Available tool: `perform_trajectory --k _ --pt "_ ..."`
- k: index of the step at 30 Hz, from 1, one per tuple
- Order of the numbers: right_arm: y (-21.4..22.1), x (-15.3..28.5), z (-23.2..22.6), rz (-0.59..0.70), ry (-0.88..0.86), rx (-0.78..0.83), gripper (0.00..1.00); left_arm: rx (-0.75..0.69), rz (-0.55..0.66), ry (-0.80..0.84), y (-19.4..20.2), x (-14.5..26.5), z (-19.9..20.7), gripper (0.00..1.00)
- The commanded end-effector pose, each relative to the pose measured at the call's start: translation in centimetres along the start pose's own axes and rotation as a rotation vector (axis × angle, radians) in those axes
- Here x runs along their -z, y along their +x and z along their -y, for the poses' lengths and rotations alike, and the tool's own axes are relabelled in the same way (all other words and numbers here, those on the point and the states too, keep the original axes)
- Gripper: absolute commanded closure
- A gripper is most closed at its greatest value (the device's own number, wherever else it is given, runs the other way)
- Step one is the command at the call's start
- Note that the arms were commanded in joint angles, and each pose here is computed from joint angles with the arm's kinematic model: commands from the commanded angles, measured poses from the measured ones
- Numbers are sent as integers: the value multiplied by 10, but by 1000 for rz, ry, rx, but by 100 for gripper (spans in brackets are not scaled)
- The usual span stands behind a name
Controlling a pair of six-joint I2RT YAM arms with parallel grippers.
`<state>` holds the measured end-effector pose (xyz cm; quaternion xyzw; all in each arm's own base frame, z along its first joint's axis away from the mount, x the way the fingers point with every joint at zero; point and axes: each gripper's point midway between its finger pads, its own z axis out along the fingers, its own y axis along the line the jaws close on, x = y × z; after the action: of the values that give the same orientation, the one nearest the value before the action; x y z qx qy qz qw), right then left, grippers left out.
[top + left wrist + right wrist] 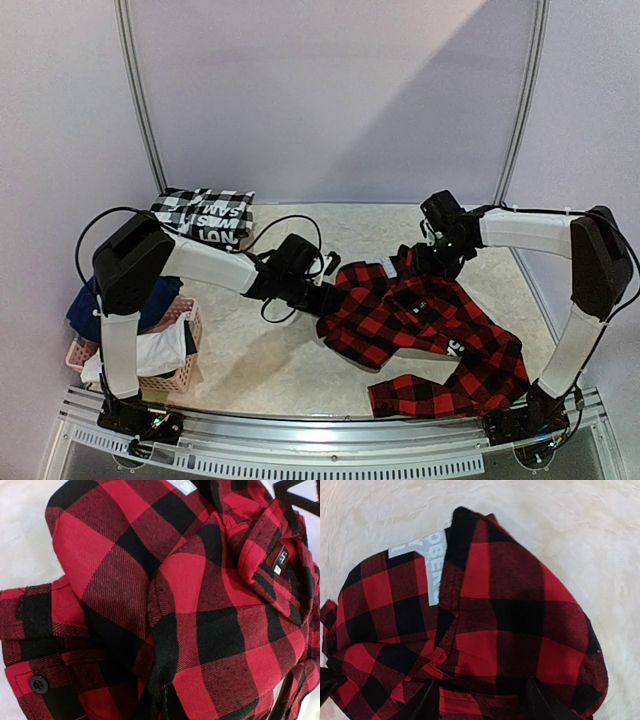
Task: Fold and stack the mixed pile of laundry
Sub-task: Adjust the crumpled shirt at the corner of the board.
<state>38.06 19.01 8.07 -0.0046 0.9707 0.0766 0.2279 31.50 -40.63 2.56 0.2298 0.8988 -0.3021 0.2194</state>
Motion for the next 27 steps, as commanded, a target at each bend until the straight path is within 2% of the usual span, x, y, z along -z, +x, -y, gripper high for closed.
perform_trajectory --k 1,2,4,6,8,9,14,18,27 --pt "-2 -8 -11 -4 -58 0 43 8 62 19 -16 13 3 100" --pt "-1 -9 -12 -9 -61 1 44 8 62 19 -16 13 3 100" --pt "0 -11 -13 -15 -65 1 54 10 65 21 -16 13 3 100" --pt "0 -11 -13 -13 -66 2 72 13 70 24 -17 13 4 100" --pt "1 -9 -19 -29 -99 4 96 13 80 27 -17 15 5 100" --pt "0 -8 -19 -28 -96 7 100 14 83 31 -16 17 5 100" --pt "-32 18 -7 56 6 8 100 -11 126 40 -13 41 11 100" --pt "-68 62 5 169 70 -6 100 -19 169 -18 -3 71 3 100" --pt "-117 129 22 350 155 -37 100 -4 185 -132 50 93 -10 100"
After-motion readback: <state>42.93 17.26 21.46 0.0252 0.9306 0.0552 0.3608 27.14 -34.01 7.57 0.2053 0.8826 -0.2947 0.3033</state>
